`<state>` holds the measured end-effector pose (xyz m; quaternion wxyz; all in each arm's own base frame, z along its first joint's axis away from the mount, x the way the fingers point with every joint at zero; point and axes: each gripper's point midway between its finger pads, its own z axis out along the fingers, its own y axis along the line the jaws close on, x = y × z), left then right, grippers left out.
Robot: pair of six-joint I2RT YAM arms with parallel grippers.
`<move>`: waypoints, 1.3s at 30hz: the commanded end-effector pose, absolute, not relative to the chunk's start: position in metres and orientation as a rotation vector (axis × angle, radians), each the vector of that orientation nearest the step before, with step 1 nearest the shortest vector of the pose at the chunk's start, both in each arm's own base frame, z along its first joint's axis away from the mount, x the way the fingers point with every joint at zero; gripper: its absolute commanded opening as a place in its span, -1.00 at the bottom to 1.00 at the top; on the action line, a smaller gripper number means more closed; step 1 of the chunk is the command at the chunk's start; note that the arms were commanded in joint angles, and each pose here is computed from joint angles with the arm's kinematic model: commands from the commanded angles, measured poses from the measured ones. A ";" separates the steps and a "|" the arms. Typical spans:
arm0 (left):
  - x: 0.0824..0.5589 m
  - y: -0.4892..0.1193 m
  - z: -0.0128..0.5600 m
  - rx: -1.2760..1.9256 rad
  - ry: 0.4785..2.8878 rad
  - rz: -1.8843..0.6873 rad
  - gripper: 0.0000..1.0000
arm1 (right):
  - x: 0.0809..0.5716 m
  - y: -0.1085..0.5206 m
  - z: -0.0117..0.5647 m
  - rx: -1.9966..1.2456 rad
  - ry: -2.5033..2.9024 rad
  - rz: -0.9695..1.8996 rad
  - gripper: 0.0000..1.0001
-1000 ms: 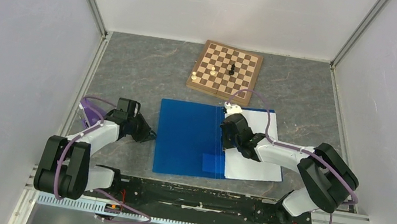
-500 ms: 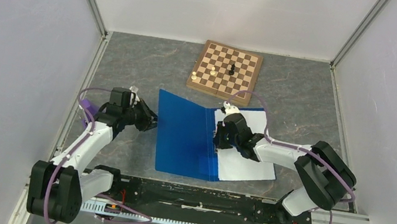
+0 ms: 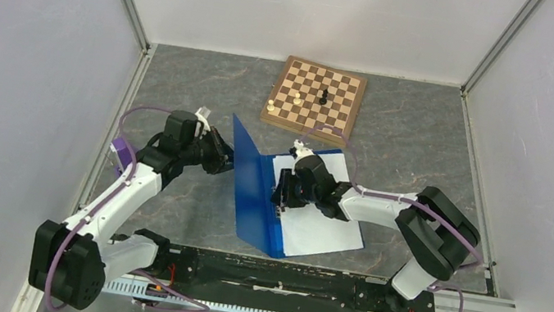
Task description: Put the files into the folder
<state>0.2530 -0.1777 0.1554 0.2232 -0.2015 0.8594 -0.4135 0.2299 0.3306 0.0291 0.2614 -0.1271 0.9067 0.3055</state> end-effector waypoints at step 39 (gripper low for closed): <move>0.240 -0.317 0.005 0.096 2.721 -0.579 -0.45 | 0.274 0.140 0.160 -0.090 2.135 0.101 0.87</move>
